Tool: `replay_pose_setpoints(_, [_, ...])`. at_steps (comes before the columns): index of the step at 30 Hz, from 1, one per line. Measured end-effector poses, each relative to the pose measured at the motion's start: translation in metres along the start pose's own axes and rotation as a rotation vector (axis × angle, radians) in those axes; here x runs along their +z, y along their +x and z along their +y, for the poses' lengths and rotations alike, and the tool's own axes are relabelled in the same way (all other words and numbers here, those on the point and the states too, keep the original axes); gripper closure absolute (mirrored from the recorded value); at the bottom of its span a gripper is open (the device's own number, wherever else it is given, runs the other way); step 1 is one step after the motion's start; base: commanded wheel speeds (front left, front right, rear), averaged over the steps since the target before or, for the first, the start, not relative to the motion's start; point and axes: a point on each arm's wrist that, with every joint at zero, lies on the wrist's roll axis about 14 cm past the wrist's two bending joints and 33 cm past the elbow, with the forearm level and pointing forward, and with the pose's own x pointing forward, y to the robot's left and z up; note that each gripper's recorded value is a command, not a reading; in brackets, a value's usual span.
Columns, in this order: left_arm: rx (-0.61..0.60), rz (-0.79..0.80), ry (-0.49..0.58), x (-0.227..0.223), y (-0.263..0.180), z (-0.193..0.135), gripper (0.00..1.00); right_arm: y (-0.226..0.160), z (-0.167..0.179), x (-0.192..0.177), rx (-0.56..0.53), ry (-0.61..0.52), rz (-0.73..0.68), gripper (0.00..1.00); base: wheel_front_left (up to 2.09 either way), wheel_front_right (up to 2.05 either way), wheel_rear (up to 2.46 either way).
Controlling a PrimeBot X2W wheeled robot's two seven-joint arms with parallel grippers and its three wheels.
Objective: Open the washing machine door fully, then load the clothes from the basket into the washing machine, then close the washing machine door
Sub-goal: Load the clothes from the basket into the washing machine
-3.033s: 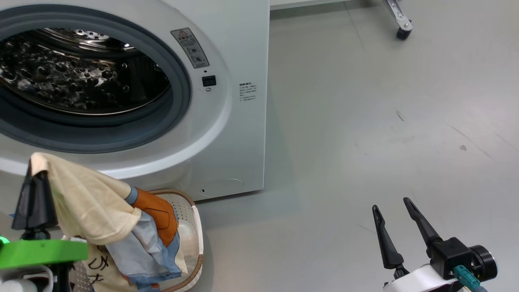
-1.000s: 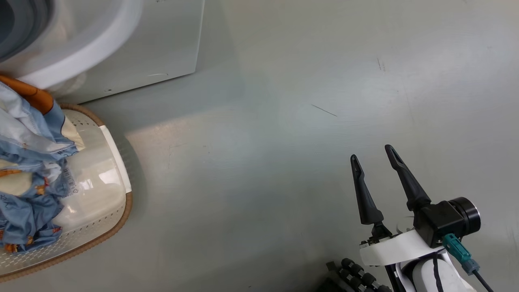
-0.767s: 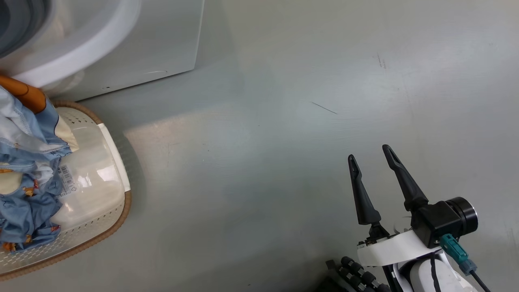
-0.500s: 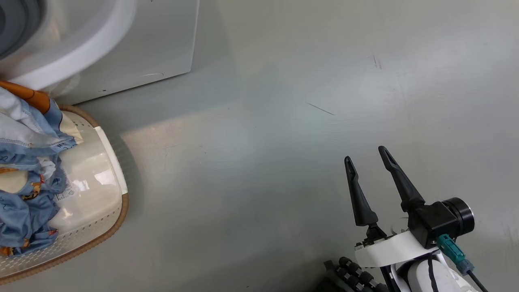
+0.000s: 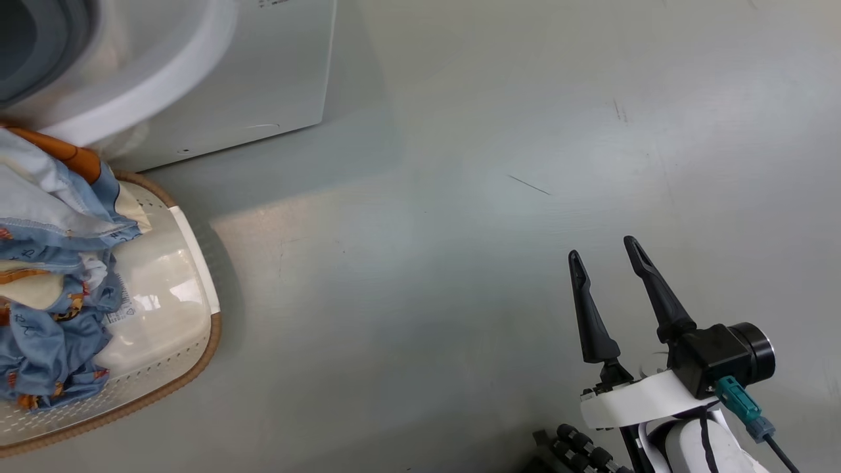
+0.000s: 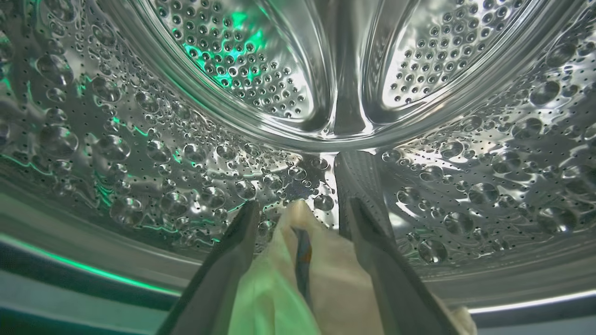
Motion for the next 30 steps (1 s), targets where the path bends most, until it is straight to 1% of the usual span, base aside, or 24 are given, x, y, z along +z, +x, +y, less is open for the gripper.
replay_pose_setpoints(5, [0.012,0.027,-0.010,-0.006,-0.009,-0.004,0.00,0.006,0.007,0.007,0.025,0.009,-0.027,0.00,0.00,0.00,0.00])
replay_pose_setpoints(11, [0.019,0.013,-0.042,0.002,-0.021,-0.010,0.00,0.012,0.013,0.016,0.053,0.013,-0.059,0.00,0.00,0.00,0.00])
replay_pose_setpoints(17, [0.038,-0.026,-0.078,0.011,-0.035,-0.007,0.00,0.017,0.022,0.019,0.084,0.018,-0.073,0.00,0.00,0.00,0.00])
replay_pose_setpoints(25, [0.015,-0.042,-0.128,0.002,-0.057,-0.014,0.00,0.028,0.030,0.020,0.115,0.005,-0.084,0.00,0.00,0.00,0.00])
replay_pose_setpoints(30, [0.026,-0.047,-0.155,-0.009,-0.073,-0.008,0.00,0.041,0.038,0.023,0.149,-0.013,-0.103,0.00,0.00,0.00,0.00])
